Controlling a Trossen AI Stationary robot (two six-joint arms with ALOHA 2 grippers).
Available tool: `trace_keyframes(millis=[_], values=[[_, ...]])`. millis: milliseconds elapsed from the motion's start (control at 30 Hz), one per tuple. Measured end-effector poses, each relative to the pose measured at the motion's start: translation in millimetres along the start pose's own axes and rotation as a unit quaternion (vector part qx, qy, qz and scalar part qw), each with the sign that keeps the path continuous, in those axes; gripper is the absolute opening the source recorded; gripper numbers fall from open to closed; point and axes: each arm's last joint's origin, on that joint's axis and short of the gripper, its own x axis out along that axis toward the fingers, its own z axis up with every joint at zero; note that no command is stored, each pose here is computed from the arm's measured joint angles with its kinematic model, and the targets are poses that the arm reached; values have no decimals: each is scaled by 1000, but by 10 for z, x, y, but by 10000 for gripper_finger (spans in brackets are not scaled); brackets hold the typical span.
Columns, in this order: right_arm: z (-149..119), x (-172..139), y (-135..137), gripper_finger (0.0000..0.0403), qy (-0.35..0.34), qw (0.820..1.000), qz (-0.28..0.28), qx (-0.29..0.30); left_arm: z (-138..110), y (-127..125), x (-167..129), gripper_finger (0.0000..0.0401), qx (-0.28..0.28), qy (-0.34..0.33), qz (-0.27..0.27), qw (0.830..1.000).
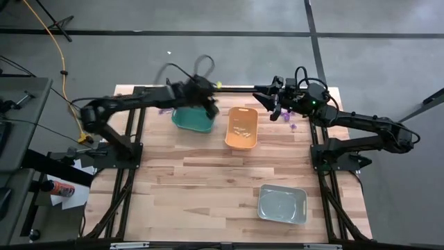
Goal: Sort Halloween decoration
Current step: Put the white bone toy into the yellow bin
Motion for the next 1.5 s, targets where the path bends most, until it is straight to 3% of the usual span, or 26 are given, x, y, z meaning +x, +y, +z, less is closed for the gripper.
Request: trace_keyframes(millis=[133, 300, 433, 567, 867, 1033, 1500], values=[[1, 0, -5, 171, -2, 1000, -8, 0, -136, 356, -337, 146, -49, -4, 83, 995], [-8, 0, -11, 171, 1, 1000, -15, 1, -643, 749, -479, 147, -160, 53, 150, 974], [-17, 0, -15, 171, 5, 1000, -18, 1, -999, 1032, -490, 147, -256, 164, 172, 937], [-30, -1, -23, 171, 11, 1000, -27, -9, -1156, 1282, -403, 147, -315, 243, 181, 899], [-44, -2, -36, 171, 15, 999, -43, -10, -1415, 1479, 16, 146, -346, 353, 168, 853], [-69, -4, -44, 171, 28, 999, -47, 2, -1416, 1397, 80, 146, -370, 364, 84, 851], [-125, -11, -62, 171, 57, 997, -56, -6, -1241, 927, -21, 146, -331, 357, 49, 872]])
